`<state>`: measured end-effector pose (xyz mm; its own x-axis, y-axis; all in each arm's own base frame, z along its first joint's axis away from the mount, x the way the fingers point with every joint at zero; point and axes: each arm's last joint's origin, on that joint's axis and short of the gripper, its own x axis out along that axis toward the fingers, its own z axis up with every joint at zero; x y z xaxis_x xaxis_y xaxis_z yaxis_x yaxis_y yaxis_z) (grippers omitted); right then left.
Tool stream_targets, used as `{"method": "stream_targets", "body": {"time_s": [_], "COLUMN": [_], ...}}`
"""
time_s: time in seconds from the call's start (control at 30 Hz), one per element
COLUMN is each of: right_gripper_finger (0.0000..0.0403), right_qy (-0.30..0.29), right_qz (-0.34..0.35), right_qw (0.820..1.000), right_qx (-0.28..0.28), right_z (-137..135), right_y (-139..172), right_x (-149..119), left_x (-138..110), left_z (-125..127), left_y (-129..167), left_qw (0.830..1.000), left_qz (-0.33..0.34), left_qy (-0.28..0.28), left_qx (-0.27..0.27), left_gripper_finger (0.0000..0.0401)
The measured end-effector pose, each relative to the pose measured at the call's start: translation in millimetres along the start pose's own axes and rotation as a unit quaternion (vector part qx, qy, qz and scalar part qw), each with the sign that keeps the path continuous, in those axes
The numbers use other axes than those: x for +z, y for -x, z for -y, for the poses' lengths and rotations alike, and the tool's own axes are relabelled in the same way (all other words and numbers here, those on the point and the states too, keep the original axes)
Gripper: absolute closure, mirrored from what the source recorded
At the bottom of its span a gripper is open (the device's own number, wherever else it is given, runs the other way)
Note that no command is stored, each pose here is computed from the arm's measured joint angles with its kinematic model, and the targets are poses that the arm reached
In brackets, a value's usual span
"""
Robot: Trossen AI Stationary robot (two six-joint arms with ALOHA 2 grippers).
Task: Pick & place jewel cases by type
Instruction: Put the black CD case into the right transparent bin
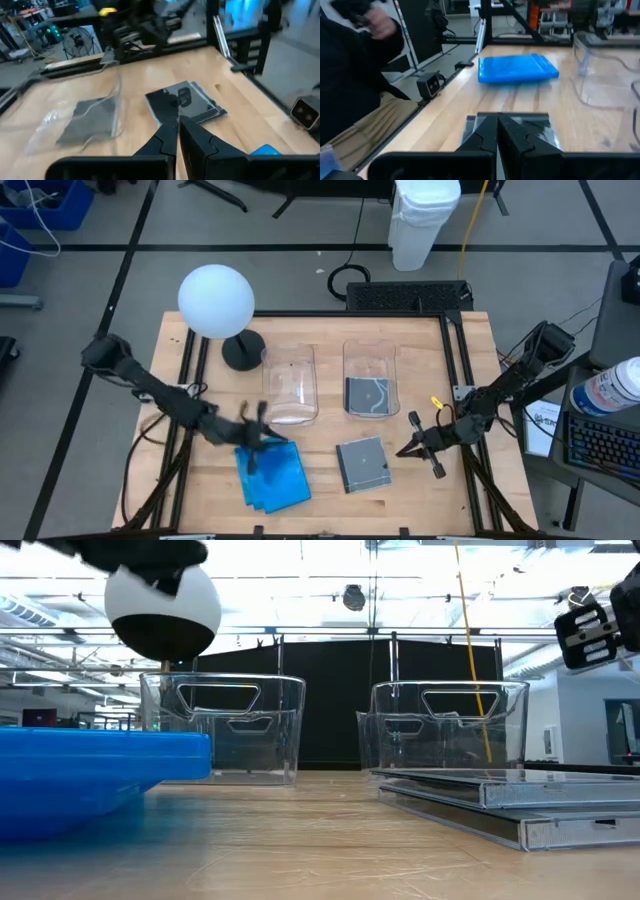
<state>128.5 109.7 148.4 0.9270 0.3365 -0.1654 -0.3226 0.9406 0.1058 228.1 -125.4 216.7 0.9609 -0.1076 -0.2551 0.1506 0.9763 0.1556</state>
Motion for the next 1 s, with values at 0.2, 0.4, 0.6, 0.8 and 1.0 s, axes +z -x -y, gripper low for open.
{"method": "stream_targets", "body": {"time_s": [0.2,0.4,0.6,0.8,1.0], "right_gripper_finger": [0.0403,0.0401,0.0398,0.0374,0.0318], "right_qy": [-0.068,-0.119,-0.188,-0.235,-0.28], "right_qz": [-0.015,-0.029,-0.043,-0.07,-0.097], "right_qw": [0.998,0.99,0.979,0.968,0.955], "right_qx": [-0.008,0.074,0.063,0.048,0.027], "right_z": [3,-3,-2,0,2], "right_y": [-1,0,0,0,0], "right_x": [-3,-2,-4,-9,-15], "left_x": [28,44,16,0,-1], "left_z": [34,43,47,53,53], "left_y": [-59,-119,-173,-198,-197], "left_qw": [0.994,0.988,0.954,0.906,0.881], "left_qz": [-0.051,-0.075,-0.161,-0.228,-0.234], "left_qy": [-0.091,-0.133,-0.252,-0.354,-0.406], "left_qx": [-0.011,0.002,-0.028,-0.045,-0.067], "left_gripper_finger": [0.0375,0.0375,0.0369,0.0299,0.0217]}}
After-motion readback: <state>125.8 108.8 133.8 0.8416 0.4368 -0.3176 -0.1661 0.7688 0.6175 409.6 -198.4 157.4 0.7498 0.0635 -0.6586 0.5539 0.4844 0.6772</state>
